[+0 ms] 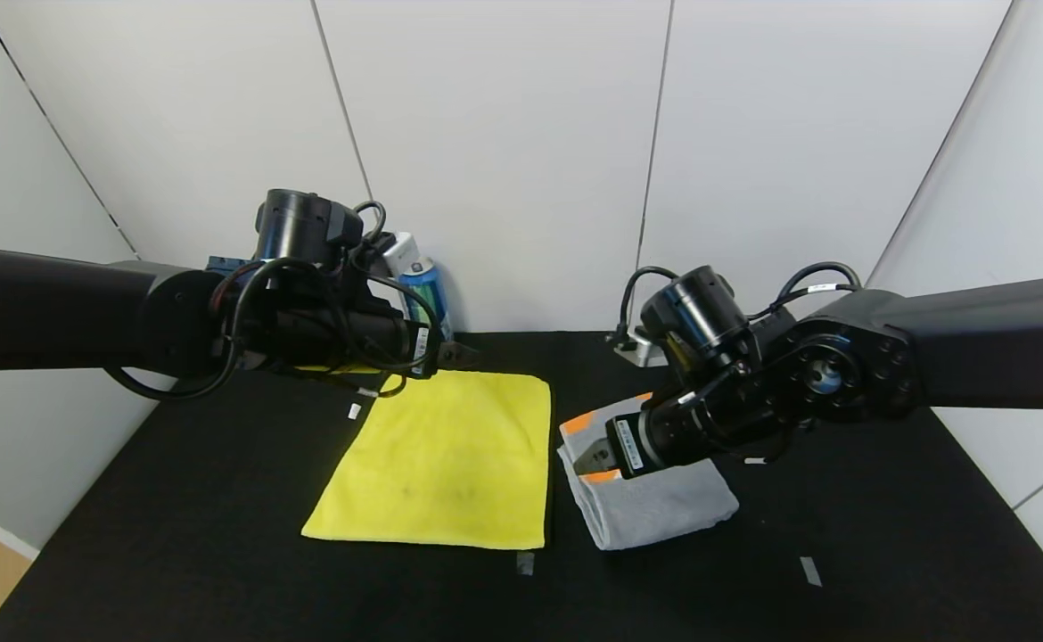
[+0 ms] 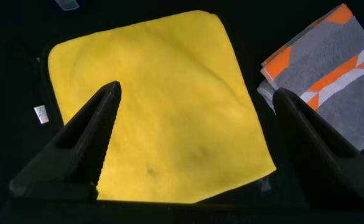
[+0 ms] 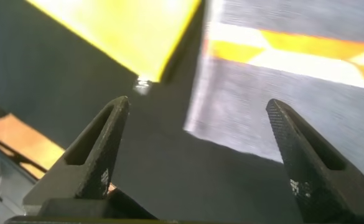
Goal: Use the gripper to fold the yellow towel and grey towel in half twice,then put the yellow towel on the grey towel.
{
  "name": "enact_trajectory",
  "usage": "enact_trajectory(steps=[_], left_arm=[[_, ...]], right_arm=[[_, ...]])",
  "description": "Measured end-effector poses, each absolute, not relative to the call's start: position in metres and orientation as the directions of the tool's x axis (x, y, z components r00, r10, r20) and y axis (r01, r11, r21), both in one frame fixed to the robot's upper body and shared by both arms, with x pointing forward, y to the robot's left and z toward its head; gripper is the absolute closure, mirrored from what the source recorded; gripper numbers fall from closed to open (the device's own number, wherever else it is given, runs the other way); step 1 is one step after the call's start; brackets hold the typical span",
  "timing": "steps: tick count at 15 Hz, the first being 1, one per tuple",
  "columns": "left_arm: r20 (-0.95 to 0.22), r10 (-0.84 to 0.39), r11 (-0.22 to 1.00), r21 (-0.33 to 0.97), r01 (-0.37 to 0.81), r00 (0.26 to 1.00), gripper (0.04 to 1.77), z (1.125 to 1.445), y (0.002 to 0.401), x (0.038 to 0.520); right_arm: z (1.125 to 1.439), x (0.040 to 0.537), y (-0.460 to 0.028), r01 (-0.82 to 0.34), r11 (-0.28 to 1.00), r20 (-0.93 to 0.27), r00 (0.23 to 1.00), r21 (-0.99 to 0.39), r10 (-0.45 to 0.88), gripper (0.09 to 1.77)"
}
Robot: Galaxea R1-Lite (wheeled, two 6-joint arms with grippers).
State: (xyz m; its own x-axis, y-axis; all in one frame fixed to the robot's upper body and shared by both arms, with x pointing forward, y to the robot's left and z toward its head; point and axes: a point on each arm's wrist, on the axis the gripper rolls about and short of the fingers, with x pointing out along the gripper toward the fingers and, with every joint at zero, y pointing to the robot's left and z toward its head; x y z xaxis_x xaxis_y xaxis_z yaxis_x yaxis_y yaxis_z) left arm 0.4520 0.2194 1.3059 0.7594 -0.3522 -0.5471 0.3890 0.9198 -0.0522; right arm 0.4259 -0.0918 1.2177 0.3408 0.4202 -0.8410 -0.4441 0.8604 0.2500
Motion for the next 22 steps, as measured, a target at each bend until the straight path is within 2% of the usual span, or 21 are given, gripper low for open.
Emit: enact_trajectory(steps=[13, 14, 15, 17, 18, 19, 20, 21, 22], left_arm=[[-0.547, -0.352, 0.920, -0.052, 0.389, 0.760, 0.09, 1.306, 0.219, 0.452], [-0.545, -0.353, 0.920, -0.053, 0.389, 0.761, 0.09, 1.307, 0.220, 0.452], [-0.537, -0.353, 0.920, -0.053, 0.387, 0.766, 0.09, 1.311, 0.221, 0.449], [-0.536, -0.362, 0.917, -0.057, 0.395, 0.763, 0.09, 1.312, 0.221, 0.447], [-0.536, -0.362, 0.917, -0.057, 0.394, 0.763, 0.09, 1.312, 0.221, 0.447], [-0.696, -0.261, 0.958, -0.100, 0.269, 0.669, 0.09, 1.275, 0.320, 0.443], [-0.687, -0.254, 0.961, -0.100, 0.258, 0.680, 0.09, 1.277, 0.324, 0.441], [-0.683, -0.253, 0.961, -0.098, 0.257, 0.685, 0.09, 1.279, 0.324, 0.440], [-0.675, -0.257, 0.960, -0.097, 0.262, 0.692, 0.09, 1.282, 0.324, 0.438]], right_arm=[[1.219, 0.425, -0.091, -0.446, 0.859, -0.840, 0.342, 0.250, 0.422, 0.56], [1.224, 0.422, -0.088, -0.459, 0.852, -0.832, 0.347, 0.252, 0.433, 0.52], [1.257, 0.406, -0.079, -0.512, 0.818, -0.781, 0.385, 0.264, 0.493, 0.35], [1.275, 0.416, -0.127, -0.397, 0.873, -0.772, 0.446, 0.283, 0.453, 0.21], [1.276, 0.416, -0.127, -0.397, 0.873, -0.770, 0.448, 0.284, 0.454, 0.20], [1.277, 0.415, -0.128, -0.397, 0.873, -0.769, 0.450, 0.284, 0.454, 0.17], [1.279, 0.412, -0.106, -0.448, 0.827, -0.674, 0.497, 0.339, 0.546, 0.16], [1.247, 0.406, -0.081, -0.476, 0.810, -0.712, 0.431, 0.342, 0.554, 0.16], [1.248, 0.403, -0.078, -0.486, 0.803, -0.706, 0.429, 0.344, 0.563, 0.16]])
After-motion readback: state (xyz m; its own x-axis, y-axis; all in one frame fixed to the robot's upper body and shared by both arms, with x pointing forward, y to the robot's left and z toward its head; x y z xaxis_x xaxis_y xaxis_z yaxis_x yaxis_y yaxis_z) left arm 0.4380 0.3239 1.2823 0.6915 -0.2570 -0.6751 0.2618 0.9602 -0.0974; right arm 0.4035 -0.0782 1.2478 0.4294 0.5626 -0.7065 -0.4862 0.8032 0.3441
